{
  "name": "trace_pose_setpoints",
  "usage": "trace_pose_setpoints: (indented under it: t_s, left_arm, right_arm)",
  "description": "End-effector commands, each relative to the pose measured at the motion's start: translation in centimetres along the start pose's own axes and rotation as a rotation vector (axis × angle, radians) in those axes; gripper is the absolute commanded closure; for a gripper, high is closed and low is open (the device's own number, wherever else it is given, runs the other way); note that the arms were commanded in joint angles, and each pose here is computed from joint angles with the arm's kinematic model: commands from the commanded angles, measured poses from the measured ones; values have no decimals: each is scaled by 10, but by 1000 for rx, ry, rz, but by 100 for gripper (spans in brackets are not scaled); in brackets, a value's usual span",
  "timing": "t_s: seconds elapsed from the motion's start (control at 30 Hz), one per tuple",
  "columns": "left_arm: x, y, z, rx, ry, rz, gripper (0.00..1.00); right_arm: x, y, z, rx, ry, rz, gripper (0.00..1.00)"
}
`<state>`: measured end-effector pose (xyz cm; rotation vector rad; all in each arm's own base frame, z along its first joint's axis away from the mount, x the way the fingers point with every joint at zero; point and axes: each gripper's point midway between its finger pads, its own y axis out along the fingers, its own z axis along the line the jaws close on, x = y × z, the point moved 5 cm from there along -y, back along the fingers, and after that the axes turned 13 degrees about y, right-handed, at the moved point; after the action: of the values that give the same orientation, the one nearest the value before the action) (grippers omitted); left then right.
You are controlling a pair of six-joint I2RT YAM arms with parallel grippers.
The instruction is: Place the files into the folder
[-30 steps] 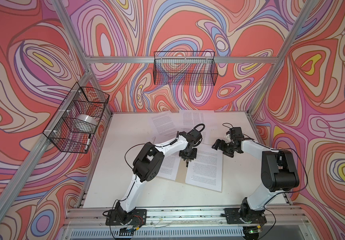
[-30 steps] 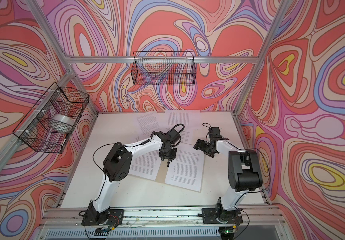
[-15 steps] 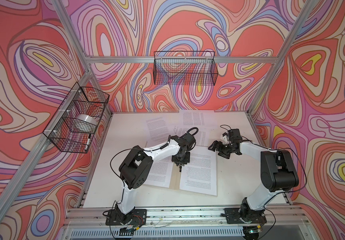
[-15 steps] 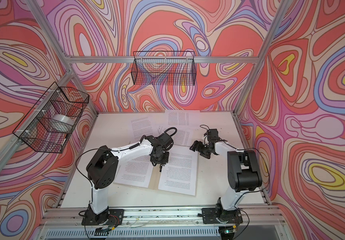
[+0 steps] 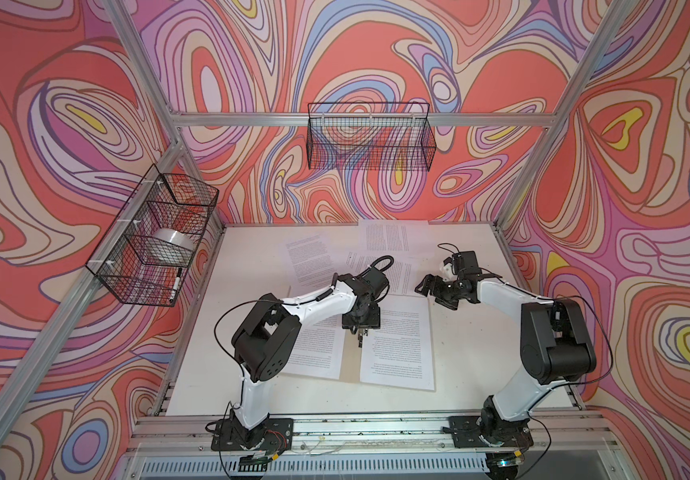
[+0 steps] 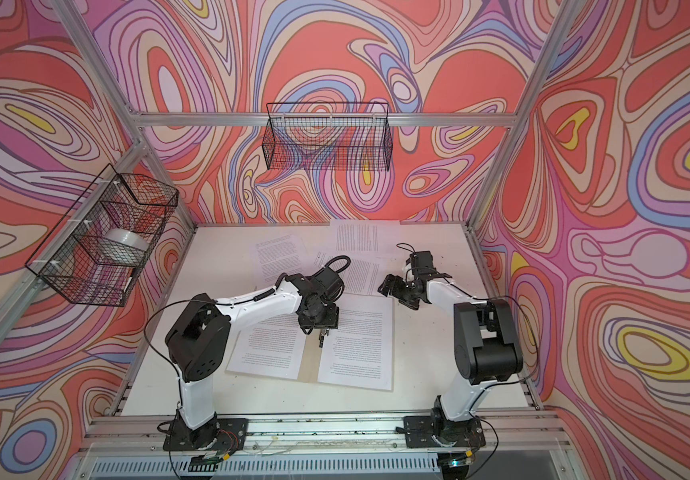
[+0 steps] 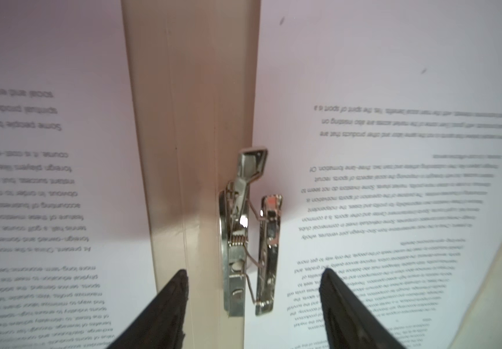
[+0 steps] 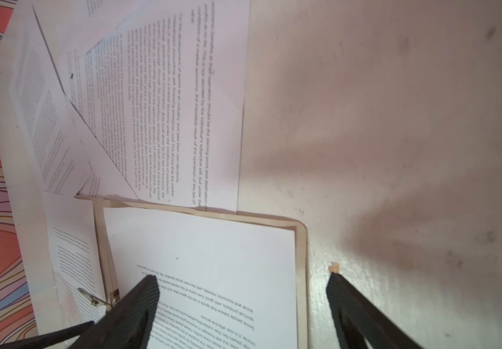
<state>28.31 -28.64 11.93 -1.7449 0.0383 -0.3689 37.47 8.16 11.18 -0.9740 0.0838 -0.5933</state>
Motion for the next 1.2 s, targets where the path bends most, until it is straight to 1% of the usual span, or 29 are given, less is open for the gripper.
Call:
trace_pose_setpoints:
  t_s: [0.0, 0.07, 0.17, 0.23, 0.3, 0.4, 0.5, 0.6, 0.7, 0.77, 0.83, 1.03, 1.17]
  left_arm:
    - [23, -52, 7, -104, -57, -128, 21]
    - [33, -62, 26, -167, -115, -162, 19]
    - [53, -69, 68, -173, -173, -209, 15]
    - [68, -68, 100, -171, -224, -224, 15]
    - [85, -66, 132, -198, -281, -247, 14]
    - [105, -59, 179, -177, -341, -274, 14]
    - [121, -44, 221, -124, -366, -270, 14]
    - [134, -30, 254, -94, -377, -265, 15]
    - [142, -21, 278, -47, -380, -262, 15]
    - [147, -17, 288, -58, -385, -282, 14]
    - [150, -12, 299, -54, -401, -279, 14]
    - [159, 6, 310, -104, -399, -276, 14]
    - [161, 23, 312, -127, -413, -237, 15]
  right_arm:
    - [2, 3, 17, -21, -76, -5, 8]
    - [-1, 10, 28, -15, -112, 10, 9]
    - [-9, 29, 49, 19, -173, 64, 10]
    - [-15, 43, 70, 47, -221, 106, 11]
    - [-22, 59, 92, 78, -272, 154, 14]
    - [-28, 83, 116, 113, -304, 213, 18]
    - [-33, 102, 136, 160, -325, 257, 20]
    - [-37, 120, 151, 182, -344, 284, 20]
    - [-38, 137, 159, 181, -342, 300, 19]
    - [-36, 146, 161, 185, -323, 287, 16]
    - [-33, 155, 160, 178, -301, 281, 14]
    - [-30, 171, 161, 184, -245, 279, 14]
    - [-28, 176, 162, 177, -219, 286, 14]
